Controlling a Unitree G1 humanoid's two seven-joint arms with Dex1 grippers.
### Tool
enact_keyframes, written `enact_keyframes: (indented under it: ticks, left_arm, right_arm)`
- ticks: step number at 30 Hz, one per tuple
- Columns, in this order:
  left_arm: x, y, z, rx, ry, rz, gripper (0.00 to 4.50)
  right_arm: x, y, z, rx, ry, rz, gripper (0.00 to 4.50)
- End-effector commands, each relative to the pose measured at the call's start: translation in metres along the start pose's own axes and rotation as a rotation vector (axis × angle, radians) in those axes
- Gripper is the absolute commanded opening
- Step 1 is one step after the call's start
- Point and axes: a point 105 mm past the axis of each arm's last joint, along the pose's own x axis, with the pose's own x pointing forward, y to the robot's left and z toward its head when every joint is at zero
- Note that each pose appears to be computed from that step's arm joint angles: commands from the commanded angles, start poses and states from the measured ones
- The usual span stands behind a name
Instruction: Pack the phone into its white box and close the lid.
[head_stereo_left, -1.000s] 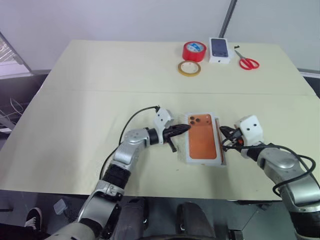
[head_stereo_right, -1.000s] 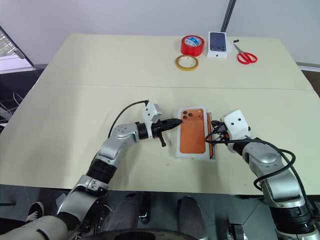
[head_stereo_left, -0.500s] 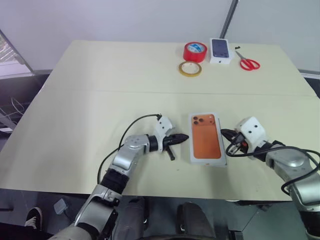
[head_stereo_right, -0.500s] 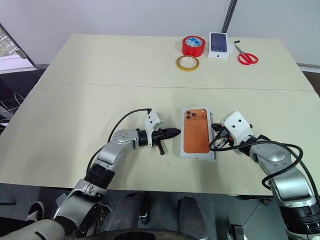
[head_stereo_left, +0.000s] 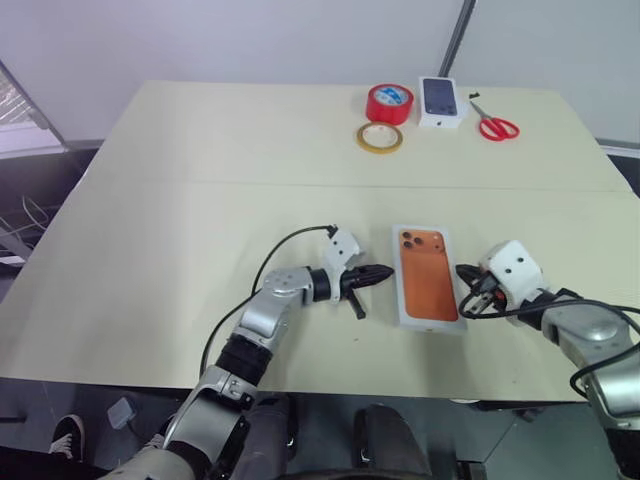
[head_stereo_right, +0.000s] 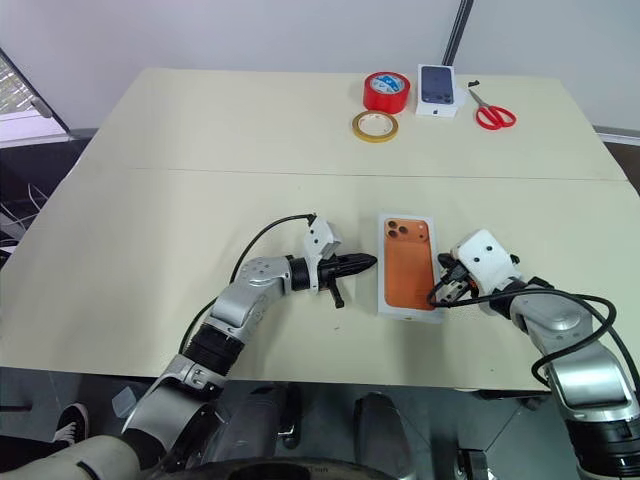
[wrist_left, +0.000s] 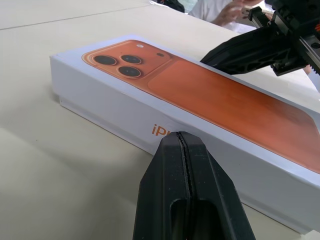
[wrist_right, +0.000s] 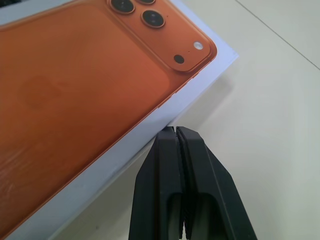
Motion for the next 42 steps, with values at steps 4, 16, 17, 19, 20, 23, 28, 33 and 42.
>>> enact_keyframes:
  ticks: [4,16,17,19,20,23,28,33,42]
  left_arm:
    - [0.007,-0.01,0.013,0.074,-0.038,-0.049,0.0]
    - [0.017,0.009,0.094,0.045,-0.249,-0.015,0.0]
    - [0.026,0.01,0.094,0.057,-0.23,-0.007,0.0]
    - [0.042,0.012,0.082,0.034,-0.151,-0.008,0.0]
    - [0.047,0.013,0.071,0.029,-0.095,-0.003,0.0]
    - [0.055,0.017,0.035,0.126,0.095,0.005,0.0]
    - [0.046,0.009,-0.009,0.096,0.257,-0.058,0.0]
    - [0.04,0.009,0.003,0.048,0.187,-0.082,0.25]
    - [-0.021,0.037,0.091,0.23,-0.044,0.03,4.33]
  right_arm:
    - [0.002,0.011,0.01,-0.053,-0.039,0.048,0.07]
    - [0.0,-0.02,0.045,0.057,-0.214,-0.019,0.07]
    - [0.002,-0.014,0.045,0.061,-0.213,0.008,0.07]
    - [0.005,0.0,0.041,0.064,-0.194,0.073,0.07]
    - [0.005,0.009,0.038,0.07,-0.178,0.119,0.07]
    - [0.005,0.032,0.023,0.021,-0.095,0.221,0.07]
    - [0.007,0.04,0.004,-0.034,0.0,0.216,0.07]
    - [0.007,0.034,0.014,0.043,-0.045,0.213,0.31]
    - [-0.006,0.002,0.068,0.145,-0.287,0.193,4.47]
